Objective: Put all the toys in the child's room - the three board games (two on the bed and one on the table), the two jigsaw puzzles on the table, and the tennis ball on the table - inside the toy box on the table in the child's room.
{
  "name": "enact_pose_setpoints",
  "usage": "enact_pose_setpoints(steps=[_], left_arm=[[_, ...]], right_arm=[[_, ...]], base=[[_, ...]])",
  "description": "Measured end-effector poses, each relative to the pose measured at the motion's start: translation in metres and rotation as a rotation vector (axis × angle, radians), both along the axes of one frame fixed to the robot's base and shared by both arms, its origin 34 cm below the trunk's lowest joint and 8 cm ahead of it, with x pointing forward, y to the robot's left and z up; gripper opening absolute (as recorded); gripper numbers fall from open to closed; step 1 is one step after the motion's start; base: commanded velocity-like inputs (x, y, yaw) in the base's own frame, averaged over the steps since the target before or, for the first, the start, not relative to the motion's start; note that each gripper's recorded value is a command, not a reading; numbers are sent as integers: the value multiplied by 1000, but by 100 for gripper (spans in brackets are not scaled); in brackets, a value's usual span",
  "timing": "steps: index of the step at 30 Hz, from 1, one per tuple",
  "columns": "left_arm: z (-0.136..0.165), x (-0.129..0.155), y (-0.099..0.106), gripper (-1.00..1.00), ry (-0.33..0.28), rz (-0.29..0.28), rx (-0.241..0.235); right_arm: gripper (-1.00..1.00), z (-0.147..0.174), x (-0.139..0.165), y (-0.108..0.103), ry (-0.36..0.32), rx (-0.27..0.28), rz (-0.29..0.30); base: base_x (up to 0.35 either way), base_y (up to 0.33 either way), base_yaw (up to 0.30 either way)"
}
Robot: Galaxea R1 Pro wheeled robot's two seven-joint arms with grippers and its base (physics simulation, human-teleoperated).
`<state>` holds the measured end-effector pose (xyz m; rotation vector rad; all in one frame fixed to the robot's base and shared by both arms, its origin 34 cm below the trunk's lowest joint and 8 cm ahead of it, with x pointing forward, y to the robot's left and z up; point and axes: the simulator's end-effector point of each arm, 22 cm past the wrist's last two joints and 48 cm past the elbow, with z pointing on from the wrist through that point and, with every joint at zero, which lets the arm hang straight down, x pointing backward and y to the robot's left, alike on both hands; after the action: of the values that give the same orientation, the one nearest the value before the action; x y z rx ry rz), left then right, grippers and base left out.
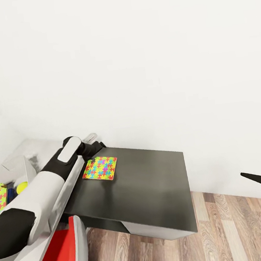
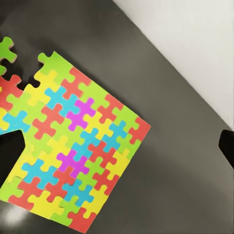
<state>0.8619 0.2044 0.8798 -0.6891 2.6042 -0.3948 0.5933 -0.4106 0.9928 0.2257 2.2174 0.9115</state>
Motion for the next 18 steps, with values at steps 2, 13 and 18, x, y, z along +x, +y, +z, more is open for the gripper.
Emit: enact_pose_setpoints(steps=[2, 13, 18], left_arm=[[-1, 2, 2, 100, -7, -1, 13], [-8, 16, 14, 100, -74, 8, 71], [-14, 19, 18, 100, -86, 23, 81]], right_arm=[[100, -1, 0, 0, 2, 0, 0], [100, -8, 0, 0, 16, 0, -1], [100, -11, 0, -1, 24, 0, -1]], base=[[0, 0, 0], [0, 0, 0], [0, 0, 0]])
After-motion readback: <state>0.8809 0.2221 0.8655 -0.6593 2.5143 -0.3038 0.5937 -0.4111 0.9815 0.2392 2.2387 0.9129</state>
